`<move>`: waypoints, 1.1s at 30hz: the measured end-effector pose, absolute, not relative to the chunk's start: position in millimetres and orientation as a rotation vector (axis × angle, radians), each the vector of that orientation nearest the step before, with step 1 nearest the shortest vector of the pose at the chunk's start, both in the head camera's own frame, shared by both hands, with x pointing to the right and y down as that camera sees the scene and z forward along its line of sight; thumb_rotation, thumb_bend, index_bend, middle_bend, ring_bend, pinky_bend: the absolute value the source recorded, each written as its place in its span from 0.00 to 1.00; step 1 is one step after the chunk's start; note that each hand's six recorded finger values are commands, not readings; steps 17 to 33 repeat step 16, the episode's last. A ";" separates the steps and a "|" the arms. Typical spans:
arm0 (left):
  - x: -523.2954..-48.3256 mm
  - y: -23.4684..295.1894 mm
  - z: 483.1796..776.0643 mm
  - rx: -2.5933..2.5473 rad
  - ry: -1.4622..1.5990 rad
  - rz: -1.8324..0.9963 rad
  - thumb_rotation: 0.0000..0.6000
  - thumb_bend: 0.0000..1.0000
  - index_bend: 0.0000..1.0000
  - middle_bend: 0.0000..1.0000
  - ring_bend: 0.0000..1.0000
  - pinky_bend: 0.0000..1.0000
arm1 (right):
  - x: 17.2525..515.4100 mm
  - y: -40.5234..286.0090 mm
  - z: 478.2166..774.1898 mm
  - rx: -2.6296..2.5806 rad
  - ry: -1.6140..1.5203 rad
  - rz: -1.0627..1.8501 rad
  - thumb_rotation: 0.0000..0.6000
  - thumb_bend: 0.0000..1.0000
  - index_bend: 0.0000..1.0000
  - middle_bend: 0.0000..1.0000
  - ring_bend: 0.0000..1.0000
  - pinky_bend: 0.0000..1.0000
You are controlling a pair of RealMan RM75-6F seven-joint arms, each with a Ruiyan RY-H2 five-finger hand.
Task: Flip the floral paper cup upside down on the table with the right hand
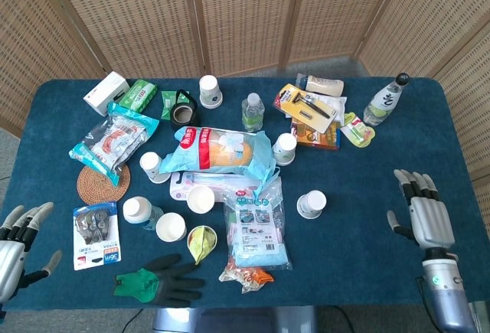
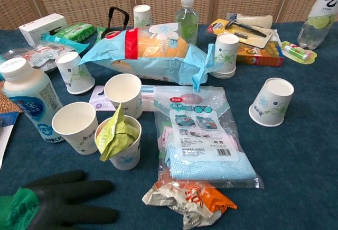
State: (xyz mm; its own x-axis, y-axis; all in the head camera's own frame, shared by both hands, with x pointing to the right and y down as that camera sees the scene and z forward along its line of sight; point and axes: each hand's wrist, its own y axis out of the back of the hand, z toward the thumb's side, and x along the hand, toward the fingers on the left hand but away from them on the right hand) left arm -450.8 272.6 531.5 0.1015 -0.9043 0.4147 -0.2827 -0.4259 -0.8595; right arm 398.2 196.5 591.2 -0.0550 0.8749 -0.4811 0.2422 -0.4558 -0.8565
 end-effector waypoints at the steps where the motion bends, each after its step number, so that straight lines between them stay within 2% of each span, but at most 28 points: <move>1: -451.8 274.1 532.5 -1.788 1.165 -1.346 1.00 0.40 0.06 0.15 0.16 0.00 | 400.8 200.6 589.5 -1.686 -1.193 1.556 1.00 0.45 0.08 0.11 0.00 0.00; 11: -456.9 281.3 532.4 -1.783 1.198 -1.363 1.00 0.40 0.06 0.15 0.16 0.00 | 422.7 233.9 569.7 -1.627 -1.240 1.629 1.00 0.44 0.08 0.12 0.00 0.00; 33: -455.8 280.1 533.1 -1.788 1.193 -1.361 1.00 0.40 0.06 0.15 0.16 0.00 | 426.2 234.6 566.2 -1.619 -1.253 1.635 1.00 0.44 0.08 0.12 0.00 0.00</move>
